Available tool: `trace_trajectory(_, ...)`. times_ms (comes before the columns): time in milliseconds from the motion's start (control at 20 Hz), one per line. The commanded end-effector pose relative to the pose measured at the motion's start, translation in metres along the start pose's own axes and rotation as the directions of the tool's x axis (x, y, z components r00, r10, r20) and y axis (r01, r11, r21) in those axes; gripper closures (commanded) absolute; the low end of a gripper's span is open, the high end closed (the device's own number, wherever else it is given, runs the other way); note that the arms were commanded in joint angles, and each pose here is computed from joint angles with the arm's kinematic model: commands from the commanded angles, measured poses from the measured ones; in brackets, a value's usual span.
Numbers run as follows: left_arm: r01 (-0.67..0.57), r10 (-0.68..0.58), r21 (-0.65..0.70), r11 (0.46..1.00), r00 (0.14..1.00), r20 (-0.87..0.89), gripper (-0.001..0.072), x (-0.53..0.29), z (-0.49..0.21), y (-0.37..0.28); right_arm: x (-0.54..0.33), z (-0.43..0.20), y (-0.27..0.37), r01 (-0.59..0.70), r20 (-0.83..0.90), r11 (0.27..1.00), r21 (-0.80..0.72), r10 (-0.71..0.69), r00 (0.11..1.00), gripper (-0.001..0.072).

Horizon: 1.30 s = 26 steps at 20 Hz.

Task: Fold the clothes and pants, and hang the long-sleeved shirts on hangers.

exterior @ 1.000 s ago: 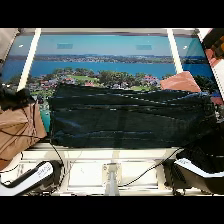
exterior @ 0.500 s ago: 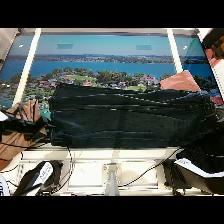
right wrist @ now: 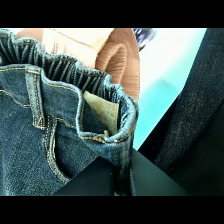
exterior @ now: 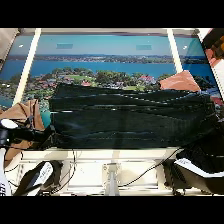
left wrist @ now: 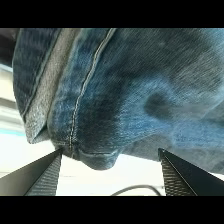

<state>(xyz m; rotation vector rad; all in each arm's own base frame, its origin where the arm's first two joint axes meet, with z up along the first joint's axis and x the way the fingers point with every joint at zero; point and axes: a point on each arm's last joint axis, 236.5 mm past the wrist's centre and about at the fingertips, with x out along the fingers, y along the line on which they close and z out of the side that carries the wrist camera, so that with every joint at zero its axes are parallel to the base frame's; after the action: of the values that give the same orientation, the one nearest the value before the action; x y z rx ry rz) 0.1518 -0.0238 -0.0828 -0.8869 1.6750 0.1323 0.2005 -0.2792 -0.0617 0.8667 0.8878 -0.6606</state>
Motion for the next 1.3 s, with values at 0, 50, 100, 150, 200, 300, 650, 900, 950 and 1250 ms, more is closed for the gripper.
trace_trajectory(0, -0.003, 0.003, -0.021, 1.000, 1.000, -0.023, 0.0010, 0.012, -0.008, 0.006, 0.000, -0.001, 0.000, -0.001, -0.003, 1.000, 0.000, 0.001, 1.000, 0.0675)
trace_trajectory(50, -0.003, 0.003, -0.022, 1.000, 1.000, -0.020, 0.0010, 0.013, -0.008, 0.007, 0.000, -0.001, 0.000, -0.001, -0.002, 1.000, 0.000, 0.001, 1.000, 0.0675)
trace_trajectory(100, -0.003, 0.003, -0.022, 1.000, 1.000, -0.020, 0.0035, 0.013, -0.007, 0.007, 0.000, -0.001, 0.000, -0.001, -0.002, 1.000, 0.000, 0.001, 1.000, 0.0675)
trace_trajectory(150, -0.003, 0.003, -0.013, 1.000, 1.000, -0.020, 0.0125, 0.013, -0.008, 0.007, 0.000, -0.001, 0.000, 0.000, -0.002, 1.000, 0.000, 0.000, 1.000, 0.0675)
trace_trajectory(200, -0.004, 0.004, 0.004, 1.000, 1.000, -0.020, 0.0167, 0.013, -0.008, 0.007, 0.000, -0.001, 0.000, 0.000, -0.002, 1.000, 0.000, 0.000, 1.000, 0.0675)
trace_trajectory(300, -0.023, 0.023, 0.007, 1.000, 1.000, 0.002, 0.0166, 0.014, -0.003, 0.012, 0.000, 0.000, 0.000, 0.000, -0.001, 1.000, -0.001, 0.000, 1.000, 0.0675)
trace_trajectory(650, 0.023, -0.028, 0.033, 0.999, 0.990, 0.136, 0.0650, 0.012, 0.029, 0.000, 0.000, -0.001, 0.001, -0.002, -0.005, 1.000, 0.000, 0.002, 1.000, 0.0675)
trace_trajectory(900, 0.247, -0.266, 0.119, 0.962, 0.945, 0.192, 0.0672, -0.014, 0.045, -0.063, -0.002, -0.005, 0.004, -0.014, -0.020, 1.000, -0.003, 0.014, 1.000, 0.0675)
trace_trajectory(950, 0.226, -0.252, 0.139, 0.964, 0.944, 0.214, 0.0672, -0.022, 0.052, -0.063, -0.005, -0.003, 0.006, -0.018, -0.019, 1.000, -0.007, 0.018, 1.000, 0.0675)
trace_trajectory(1250, 0.035, -0.121, 0.246, 0.969, 0.931, 0.343, 0.0673, -0.084, 0.084, -0.058, -0.055, 0.028, 0.029, -0.022, 0.033, 0.998, -0.051, 0.024, 0.999, 0.0676)
